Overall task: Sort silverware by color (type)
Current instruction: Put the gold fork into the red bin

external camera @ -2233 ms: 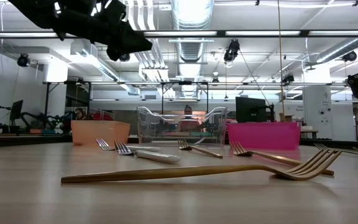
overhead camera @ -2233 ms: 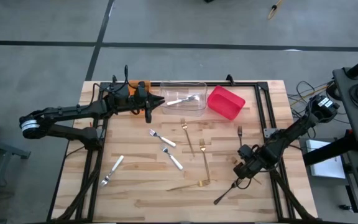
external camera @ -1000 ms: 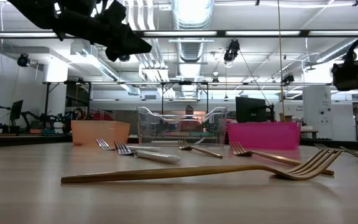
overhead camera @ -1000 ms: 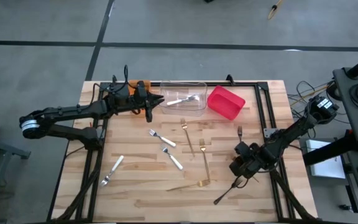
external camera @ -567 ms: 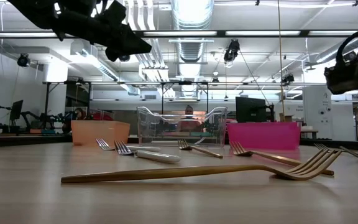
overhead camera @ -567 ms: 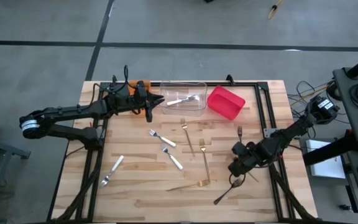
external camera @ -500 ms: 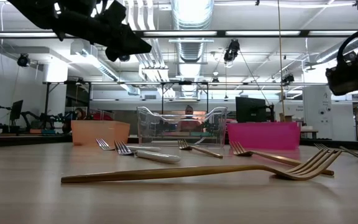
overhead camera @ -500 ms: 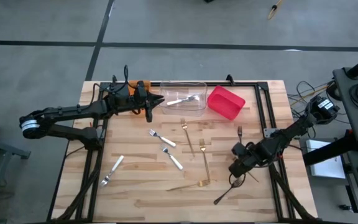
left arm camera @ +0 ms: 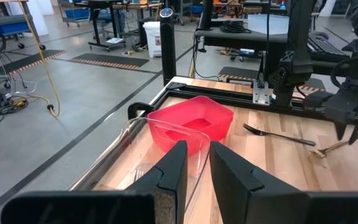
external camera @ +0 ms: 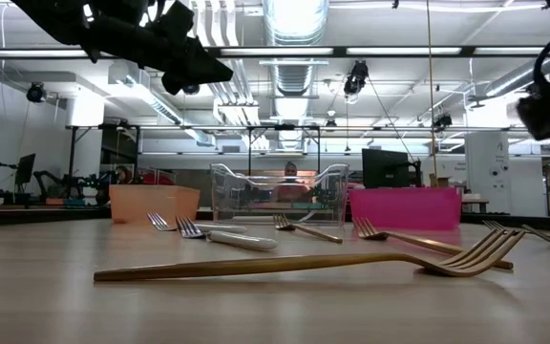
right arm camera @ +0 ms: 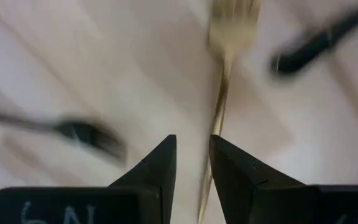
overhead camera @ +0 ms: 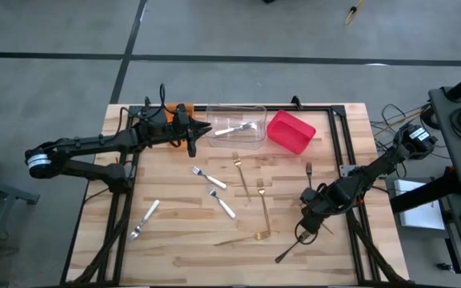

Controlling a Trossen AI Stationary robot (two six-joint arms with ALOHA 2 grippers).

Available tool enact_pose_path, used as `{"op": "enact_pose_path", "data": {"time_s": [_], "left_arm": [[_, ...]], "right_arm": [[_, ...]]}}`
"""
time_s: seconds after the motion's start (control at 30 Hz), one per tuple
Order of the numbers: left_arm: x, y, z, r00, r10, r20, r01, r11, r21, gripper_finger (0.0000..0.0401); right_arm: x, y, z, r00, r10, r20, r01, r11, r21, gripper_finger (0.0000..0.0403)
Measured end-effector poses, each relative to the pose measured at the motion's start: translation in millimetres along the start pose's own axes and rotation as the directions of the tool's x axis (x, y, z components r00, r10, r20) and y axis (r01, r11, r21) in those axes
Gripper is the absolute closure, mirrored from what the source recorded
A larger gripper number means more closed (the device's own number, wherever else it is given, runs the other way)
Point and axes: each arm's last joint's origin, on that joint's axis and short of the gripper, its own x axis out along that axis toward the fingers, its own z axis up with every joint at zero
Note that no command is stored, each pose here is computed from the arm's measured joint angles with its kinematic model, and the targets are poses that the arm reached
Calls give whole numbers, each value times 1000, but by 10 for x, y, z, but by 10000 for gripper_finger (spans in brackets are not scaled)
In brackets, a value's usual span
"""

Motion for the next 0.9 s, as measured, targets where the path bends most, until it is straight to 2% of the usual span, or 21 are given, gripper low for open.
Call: {"op": "enact_pose_path", "data": {"time_s": [0.13,0.23,0.33,0.43,0.53,0.9], "left_arm": [[0,0,0,1000,0,0,0,1000,0,349],[0,0,1,1000,0,1,0,1000,0,349],[0,0,1,1000,0,1,0,1000,0,349],[0,0,1,1000,0,1,0,1000,0,349],[0,0,1,1000,0,1,0,1000,0,349],[0,0,-2,1000,0,0,0,1000,0,349]], "right_arm": [[-30,-9,-63,981,10,-193,9,995,98,316],[-20,-22,-84,968,16,-252,25,987,158,316],[3,-28,-70,979,-6,-204,40,986,161,316],[20,3,-39,990,-10,-138,25,994,109,316],[23,34,-24,992,-13,-125,24,996,90,307],[66,47,-6,992,-60,-112,73,990,121,200]]}}
